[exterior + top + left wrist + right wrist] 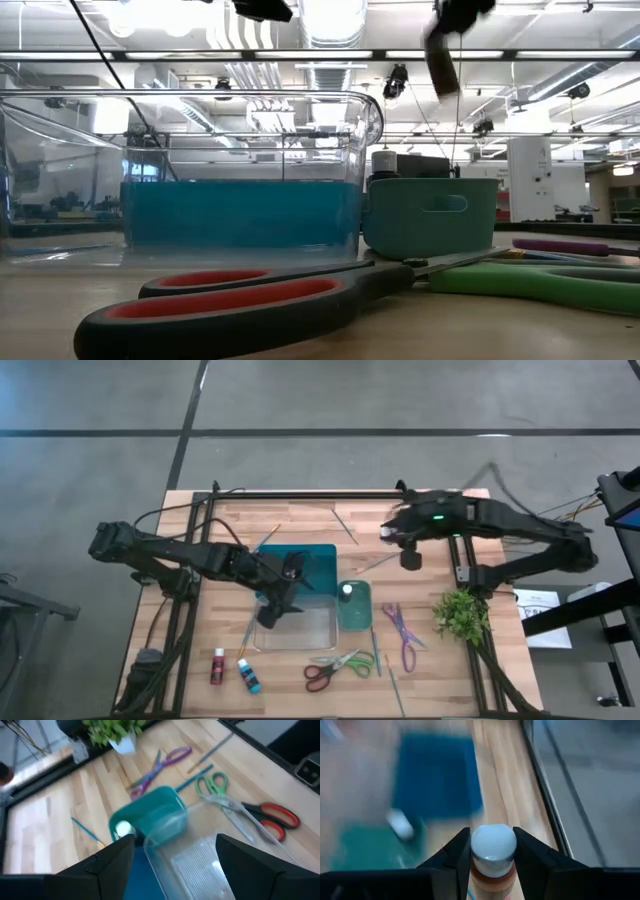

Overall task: Pick & Place Paint Supplies
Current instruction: Put the brown paint bottle into the green bin

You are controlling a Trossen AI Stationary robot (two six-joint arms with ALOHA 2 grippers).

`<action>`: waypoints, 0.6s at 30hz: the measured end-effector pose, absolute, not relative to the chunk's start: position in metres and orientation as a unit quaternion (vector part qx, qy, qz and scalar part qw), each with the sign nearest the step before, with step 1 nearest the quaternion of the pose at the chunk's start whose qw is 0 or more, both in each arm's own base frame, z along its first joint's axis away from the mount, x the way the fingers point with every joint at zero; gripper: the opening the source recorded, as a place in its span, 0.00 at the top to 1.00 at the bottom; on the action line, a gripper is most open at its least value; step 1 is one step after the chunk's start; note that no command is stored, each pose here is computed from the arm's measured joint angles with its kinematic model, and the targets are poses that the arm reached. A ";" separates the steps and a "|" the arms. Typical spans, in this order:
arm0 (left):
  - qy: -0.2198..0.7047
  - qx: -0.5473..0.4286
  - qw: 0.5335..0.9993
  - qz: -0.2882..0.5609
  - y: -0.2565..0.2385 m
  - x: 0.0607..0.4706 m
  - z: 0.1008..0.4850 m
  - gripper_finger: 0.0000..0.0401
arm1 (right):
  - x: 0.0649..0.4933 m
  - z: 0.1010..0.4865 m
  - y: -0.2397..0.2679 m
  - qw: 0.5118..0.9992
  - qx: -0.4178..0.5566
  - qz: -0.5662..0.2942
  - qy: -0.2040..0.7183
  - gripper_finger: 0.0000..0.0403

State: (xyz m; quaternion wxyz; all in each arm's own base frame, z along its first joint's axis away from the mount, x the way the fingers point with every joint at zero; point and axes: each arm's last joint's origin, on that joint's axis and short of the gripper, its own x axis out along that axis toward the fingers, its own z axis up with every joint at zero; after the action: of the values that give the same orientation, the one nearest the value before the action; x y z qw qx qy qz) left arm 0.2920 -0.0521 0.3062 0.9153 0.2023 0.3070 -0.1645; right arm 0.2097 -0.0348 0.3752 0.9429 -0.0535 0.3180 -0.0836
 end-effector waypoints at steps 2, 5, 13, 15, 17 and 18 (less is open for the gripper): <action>0.293 0.203 0.920 -0.161 -0.052 0.294 0.309 0.28 | 0.202 0.387 -0.027 0.962 -0.036 -0.069 0.261 0.72; 0.273 0.203 0.927 -0.157 -0.053 0.296 0.312 0.28 | 0.200 0.388 -0.015 0.977 -0.019 -0.041 0.211 0.72; 0.219 0.205 0.943 -0.145 -0.054 0.302 0.310 0.28 | 0.223 0.374 0.017 0.993 -0.016 0.046 0.106 0.72; 0.204 0.205 0.947 -0.141 -0.054 0.303 0.308 0.28 | 0.228 0.368 0.020 0.992 -0.014 0.056 0.109 0.72; 0.206 0.203 0.947 -0.138 -0.053 0.303 0.307 0.28 | 0.231 0.362 0.023 0.991 -0.004 0.059 0.121 0.72; 0.207 0.199 0.948 -0.138 -0.053 0.303 0.306 0.28 | 0.231 0.356 0.024 0.989 0.003 0.060 0.134 0.72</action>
State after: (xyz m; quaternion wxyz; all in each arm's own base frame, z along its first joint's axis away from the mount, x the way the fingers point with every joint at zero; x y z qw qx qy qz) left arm 0.3029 -0.0534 0.3063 0.9479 0.1990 0.2073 -0.1376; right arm 0.2312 0.0237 0.3561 0.9891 0.0034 0.1343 0.0600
